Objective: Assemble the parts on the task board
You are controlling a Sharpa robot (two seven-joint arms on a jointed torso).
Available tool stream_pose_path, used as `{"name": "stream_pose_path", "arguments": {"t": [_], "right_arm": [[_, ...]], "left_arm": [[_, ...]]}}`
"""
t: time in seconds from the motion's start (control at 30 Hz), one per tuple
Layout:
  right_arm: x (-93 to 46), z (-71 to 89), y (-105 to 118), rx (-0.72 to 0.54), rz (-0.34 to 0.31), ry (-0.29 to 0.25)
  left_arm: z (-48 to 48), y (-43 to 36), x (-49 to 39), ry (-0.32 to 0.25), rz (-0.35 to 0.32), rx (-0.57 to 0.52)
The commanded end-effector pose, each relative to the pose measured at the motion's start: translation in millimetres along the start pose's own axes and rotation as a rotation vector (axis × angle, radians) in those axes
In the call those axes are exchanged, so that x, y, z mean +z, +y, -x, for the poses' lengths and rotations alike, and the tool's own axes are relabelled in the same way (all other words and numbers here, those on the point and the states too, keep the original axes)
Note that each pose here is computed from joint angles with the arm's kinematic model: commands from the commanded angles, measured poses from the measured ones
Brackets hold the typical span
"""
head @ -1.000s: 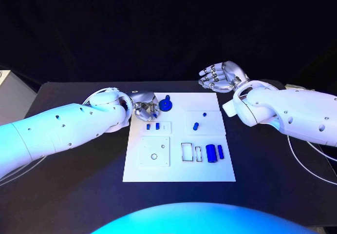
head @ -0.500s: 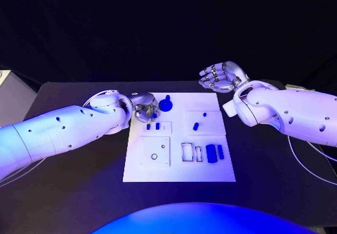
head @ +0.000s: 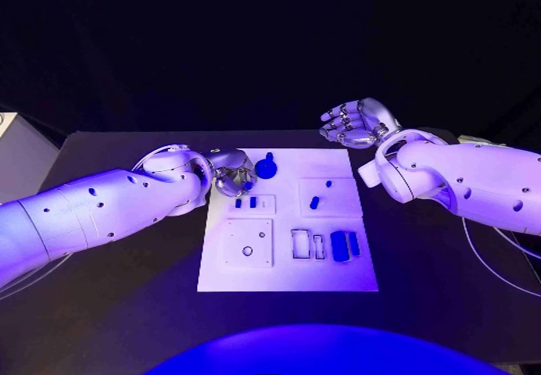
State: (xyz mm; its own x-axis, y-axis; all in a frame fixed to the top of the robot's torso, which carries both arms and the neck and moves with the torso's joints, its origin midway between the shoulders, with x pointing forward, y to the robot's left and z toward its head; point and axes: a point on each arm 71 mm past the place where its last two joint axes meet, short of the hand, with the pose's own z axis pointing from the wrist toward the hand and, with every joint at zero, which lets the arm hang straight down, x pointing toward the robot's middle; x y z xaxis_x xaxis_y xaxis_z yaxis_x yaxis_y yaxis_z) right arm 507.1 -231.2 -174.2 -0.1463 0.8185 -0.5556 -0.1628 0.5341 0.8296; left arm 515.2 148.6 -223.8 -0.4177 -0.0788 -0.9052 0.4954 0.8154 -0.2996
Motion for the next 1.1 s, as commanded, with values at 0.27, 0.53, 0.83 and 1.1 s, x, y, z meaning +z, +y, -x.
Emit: {"name": "stream_pose_path", "arguments": {"t": [0.27,0.53,0.83,1.1], "right_arm": [[0.2,2.3,-1,-0.046,0.028,0.016],[-0.3,5.9,-7,-0.148,0.053,0.087],[-5.3,7.1,-16,-0.35,0.089,0.227],[-14.3,-0.4,-27,-0.606,0.121,0.31]], "left_arm": [[4.8,6.1,-3.2,-0.035,0.023,-0.009],[10.8,20.8,-9.2,-0.064,0.059,-0.013],[22.6,39.9,-25.0,-0.121,0.064,-0.19],[34.4,50.9,-46.6,-0.224,-0.063,-0.737]]}}
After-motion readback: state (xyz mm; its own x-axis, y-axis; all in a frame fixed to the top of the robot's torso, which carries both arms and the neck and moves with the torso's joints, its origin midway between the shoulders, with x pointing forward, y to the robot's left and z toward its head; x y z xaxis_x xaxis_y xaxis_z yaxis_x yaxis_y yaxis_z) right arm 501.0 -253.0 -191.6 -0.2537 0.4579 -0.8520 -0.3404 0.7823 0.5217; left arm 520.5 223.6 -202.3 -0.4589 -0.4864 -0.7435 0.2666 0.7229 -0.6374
